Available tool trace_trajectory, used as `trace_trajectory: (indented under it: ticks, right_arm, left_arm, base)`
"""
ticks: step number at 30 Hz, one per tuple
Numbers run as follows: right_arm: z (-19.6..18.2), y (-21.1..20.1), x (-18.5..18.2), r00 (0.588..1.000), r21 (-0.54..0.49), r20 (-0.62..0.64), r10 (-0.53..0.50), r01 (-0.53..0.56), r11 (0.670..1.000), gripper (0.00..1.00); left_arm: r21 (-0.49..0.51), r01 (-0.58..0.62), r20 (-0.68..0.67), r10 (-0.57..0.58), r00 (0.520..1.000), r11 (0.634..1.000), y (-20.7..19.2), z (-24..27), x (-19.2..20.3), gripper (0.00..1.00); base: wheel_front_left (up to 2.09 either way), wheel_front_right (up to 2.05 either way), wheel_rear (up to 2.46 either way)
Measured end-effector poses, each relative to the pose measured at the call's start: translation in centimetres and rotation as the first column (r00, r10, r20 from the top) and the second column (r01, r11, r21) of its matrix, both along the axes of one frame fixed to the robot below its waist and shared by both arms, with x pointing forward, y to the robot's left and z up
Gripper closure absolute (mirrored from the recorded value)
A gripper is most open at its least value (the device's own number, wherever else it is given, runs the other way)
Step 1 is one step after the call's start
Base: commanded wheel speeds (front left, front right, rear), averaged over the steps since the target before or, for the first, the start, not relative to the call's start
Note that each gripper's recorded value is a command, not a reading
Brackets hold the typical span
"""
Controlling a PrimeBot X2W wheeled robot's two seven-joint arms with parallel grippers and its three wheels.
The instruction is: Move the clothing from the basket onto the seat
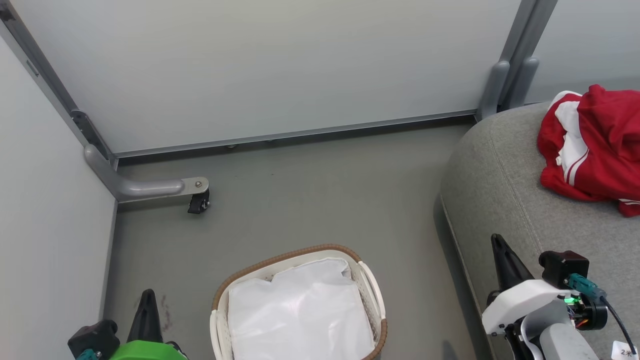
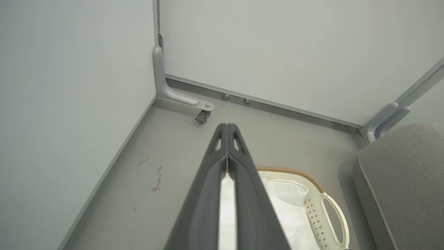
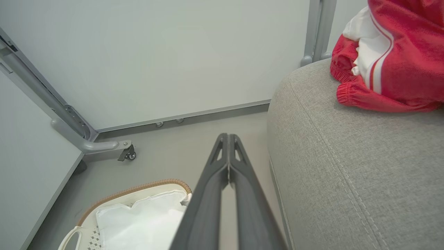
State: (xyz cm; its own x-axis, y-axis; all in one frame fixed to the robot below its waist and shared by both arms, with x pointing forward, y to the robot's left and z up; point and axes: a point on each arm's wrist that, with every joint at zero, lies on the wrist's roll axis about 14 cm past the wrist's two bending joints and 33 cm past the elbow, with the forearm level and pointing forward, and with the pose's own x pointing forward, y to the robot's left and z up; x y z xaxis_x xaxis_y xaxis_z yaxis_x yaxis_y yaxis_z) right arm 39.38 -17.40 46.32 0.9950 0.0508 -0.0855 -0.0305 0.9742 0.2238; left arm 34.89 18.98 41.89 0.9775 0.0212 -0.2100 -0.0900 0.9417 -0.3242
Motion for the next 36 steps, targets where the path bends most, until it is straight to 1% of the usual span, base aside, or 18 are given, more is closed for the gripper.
trace_trajectory:
  ticks: [8,17,27,36]
  right_arm:
    - [0.6,-0.5,0.1,0.999,0.148,-0.001,-0.041,0.041,0.988,1.00]
    - [0.7,-1.0,0.0,0.997,0.293,-0.020,-0.077,0.080,0.953,1.00]
    - [1.0,-1.5,0.0,0.994,0.434,-0.033,-0.104,0.108,0.894,1.00]
    - [1.3,-1.7,0.0,0.992,0.542,-0.046,-0.116,0.122,0.831,1.00]
  left_arm:
    - [-0.130,-0.051,0.000,0.051,0.999,0.990,0.4,0.4,0.2,1.00]
    - [-0.258,-0.092,-0.004,0.094,0.996,0.962,0.7,0.8,0.5,1.00]
    - [-0.389,-0.115,0.002,0.126,0.992,0.914,0.8,1.7,1.1,1.00]
    - [-0.492,-0.128,0.000,0.147,0.989,0.861,0.9,2.2,1.5,1.00]
  base:
    - [0.00,0.00,0.00]
    - [0.00,0.00,0.00]
    - [0.00,0.00,0.00]
    - [0.00,0.00,0.00]
